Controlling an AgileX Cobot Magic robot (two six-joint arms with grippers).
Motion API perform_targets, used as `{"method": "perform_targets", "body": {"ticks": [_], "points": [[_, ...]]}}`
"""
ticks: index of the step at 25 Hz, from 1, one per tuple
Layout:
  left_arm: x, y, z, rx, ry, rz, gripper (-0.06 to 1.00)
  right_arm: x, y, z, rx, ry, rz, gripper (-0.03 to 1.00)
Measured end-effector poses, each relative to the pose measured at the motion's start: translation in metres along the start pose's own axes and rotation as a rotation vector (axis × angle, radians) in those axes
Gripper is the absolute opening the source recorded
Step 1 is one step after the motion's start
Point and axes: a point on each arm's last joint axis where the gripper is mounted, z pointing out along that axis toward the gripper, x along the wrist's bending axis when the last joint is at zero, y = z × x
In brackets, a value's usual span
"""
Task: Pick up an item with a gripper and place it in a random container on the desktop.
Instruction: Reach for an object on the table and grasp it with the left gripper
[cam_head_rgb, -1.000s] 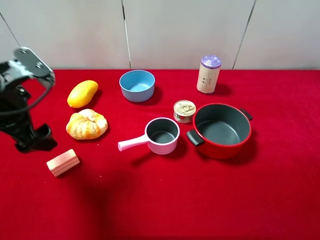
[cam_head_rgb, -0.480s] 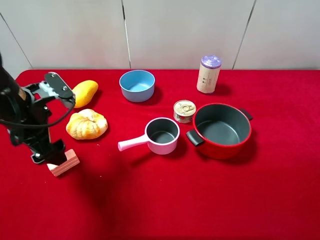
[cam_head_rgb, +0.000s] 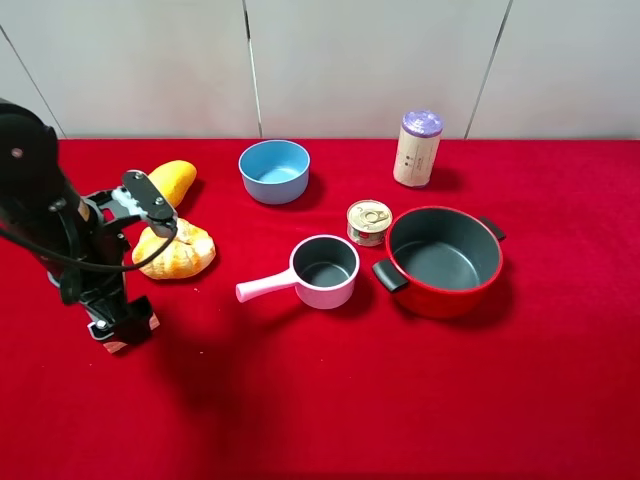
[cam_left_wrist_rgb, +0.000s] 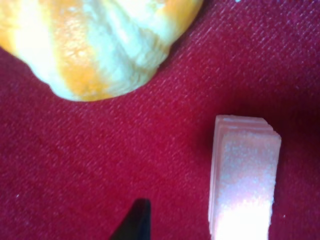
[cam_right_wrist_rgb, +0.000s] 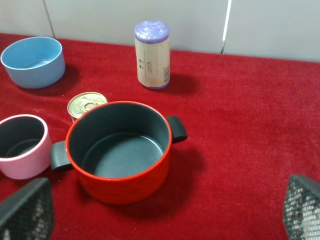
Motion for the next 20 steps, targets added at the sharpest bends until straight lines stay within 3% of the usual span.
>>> {"method": "perform_targets", "body": {"ticks": [20], "points": [[-0.001,0.004,0.04,0.076,-0.046,0.003,0.96,0.0,0.0,0.0,0.0,0.0,0.0,0.69]]}}
